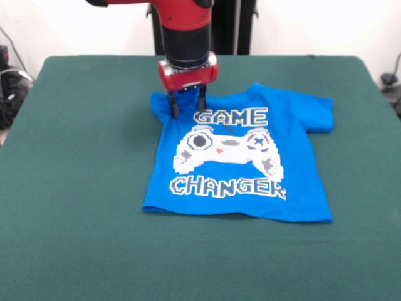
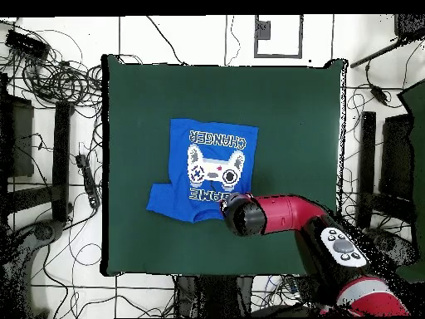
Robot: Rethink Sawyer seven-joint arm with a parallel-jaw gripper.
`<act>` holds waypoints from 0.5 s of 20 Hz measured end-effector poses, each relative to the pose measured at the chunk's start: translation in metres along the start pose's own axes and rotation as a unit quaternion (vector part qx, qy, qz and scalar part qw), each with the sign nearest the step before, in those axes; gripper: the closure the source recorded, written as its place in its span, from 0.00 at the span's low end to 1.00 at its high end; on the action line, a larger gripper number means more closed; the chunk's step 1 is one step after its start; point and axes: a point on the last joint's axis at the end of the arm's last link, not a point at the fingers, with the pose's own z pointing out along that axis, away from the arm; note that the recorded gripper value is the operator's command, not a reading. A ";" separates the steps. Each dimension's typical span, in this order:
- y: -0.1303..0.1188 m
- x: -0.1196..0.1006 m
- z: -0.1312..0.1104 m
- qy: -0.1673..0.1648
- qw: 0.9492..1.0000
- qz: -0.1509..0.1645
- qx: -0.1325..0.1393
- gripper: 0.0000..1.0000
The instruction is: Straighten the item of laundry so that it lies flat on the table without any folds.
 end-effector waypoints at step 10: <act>-0.032 0.011 -0.005 -0.004 0.999 0.031 0.004 0.00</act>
